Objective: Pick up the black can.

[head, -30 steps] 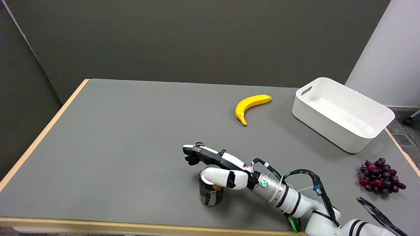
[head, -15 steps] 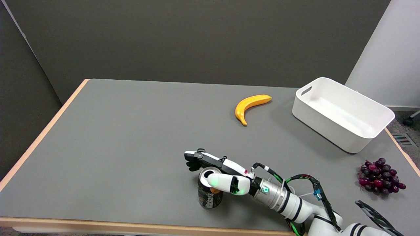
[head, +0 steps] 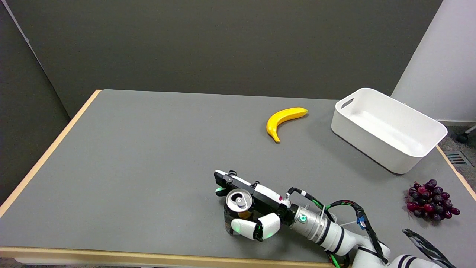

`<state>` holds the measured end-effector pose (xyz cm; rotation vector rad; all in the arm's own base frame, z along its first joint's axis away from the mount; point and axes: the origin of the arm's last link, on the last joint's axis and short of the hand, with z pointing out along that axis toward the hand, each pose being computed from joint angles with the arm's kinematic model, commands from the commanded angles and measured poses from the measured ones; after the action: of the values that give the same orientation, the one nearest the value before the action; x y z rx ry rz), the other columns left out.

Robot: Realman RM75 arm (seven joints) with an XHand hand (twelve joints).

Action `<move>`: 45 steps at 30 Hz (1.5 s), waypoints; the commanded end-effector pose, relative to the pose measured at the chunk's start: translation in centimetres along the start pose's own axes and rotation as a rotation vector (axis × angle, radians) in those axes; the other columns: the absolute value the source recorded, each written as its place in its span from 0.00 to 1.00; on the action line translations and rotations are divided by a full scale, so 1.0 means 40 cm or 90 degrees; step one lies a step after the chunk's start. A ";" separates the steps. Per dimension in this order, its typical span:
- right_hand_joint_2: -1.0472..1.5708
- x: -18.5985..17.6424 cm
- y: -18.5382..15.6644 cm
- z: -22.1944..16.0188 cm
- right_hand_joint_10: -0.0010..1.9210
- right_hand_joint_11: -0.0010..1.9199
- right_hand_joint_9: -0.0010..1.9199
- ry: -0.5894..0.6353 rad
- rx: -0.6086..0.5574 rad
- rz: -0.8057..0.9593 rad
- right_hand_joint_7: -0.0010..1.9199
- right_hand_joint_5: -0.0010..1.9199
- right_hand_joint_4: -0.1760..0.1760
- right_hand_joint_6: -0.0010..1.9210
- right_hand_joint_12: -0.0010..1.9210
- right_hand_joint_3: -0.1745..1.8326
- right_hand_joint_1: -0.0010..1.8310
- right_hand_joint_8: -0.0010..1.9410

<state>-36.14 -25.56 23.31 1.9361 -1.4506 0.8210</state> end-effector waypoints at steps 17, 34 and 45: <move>0.74 0.049 0.006 0.009 0.46 0.02 0.19 0.040 -0.016 -0.012 0.21 0.11 0.15 0.34 0.65 0.58 0.57 0.31; 0.89 0.105 0.010 0.005 0.69 0.13 0.30 0.132 -0.029 -0.017 0.38 0.19 0.00 0.92 0.98 0.17 0.62 0.77; 0.92 0.272 -0.088 0.039 0.72 0.23 0.36 0.241 0.023 -0.129 0.39 0.19 0.00 0.88 1.00 0.08 0.62 0.80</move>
<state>-35.21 -28.44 26.33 1.8069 -1.3073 0.9326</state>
